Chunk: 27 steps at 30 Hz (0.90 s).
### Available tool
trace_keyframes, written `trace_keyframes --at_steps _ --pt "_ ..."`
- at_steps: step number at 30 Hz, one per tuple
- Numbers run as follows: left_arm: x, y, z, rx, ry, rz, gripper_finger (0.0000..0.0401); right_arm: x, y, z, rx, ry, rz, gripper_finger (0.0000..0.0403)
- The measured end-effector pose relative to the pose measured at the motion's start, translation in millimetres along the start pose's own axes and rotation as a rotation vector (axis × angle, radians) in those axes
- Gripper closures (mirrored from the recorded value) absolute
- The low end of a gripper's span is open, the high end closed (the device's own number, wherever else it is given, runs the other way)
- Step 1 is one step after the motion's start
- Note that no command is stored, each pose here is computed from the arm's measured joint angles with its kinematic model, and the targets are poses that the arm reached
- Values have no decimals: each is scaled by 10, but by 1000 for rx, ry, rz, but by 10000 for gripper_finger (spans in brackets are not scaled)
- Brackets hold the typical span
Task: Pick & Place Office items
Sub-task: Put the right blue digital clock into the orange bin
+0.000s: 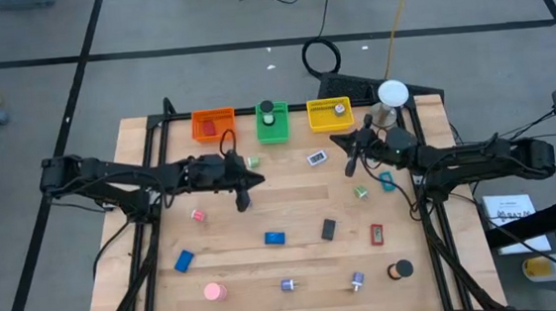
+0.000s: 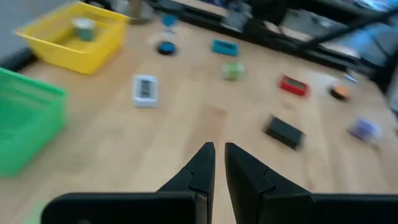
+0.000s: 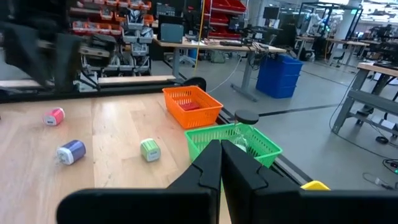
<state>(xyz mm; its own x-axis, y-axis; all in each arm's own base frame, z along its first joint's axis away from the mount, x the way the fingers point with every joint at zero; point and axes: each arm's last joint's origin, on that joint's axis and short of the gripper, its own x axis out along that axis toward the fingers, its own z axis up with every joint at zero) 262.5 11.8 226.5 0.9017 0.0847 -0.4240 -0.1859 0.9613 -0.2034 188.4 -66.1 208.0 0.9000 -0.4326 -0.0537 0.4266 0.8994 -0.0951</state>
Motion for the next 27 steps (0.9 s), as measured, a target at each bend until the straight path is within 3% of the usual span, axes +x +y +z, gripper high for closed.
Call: trace_keyframes --at_steps 6,10,17,27 --pt "94 -211 -160 46 84 -74 363 0 1 -16 -4 16 1 399" --pt "238 -287 -324 1 160 -87 341 0 1 -11 -4 11 0 399" --pt "466 -515 -527 34 287 -135 242 1 0 -8 -4 8 0 399" --pt "837 -833 -580 128 412 -137 113 2 0 -8 -5 8 0 399"
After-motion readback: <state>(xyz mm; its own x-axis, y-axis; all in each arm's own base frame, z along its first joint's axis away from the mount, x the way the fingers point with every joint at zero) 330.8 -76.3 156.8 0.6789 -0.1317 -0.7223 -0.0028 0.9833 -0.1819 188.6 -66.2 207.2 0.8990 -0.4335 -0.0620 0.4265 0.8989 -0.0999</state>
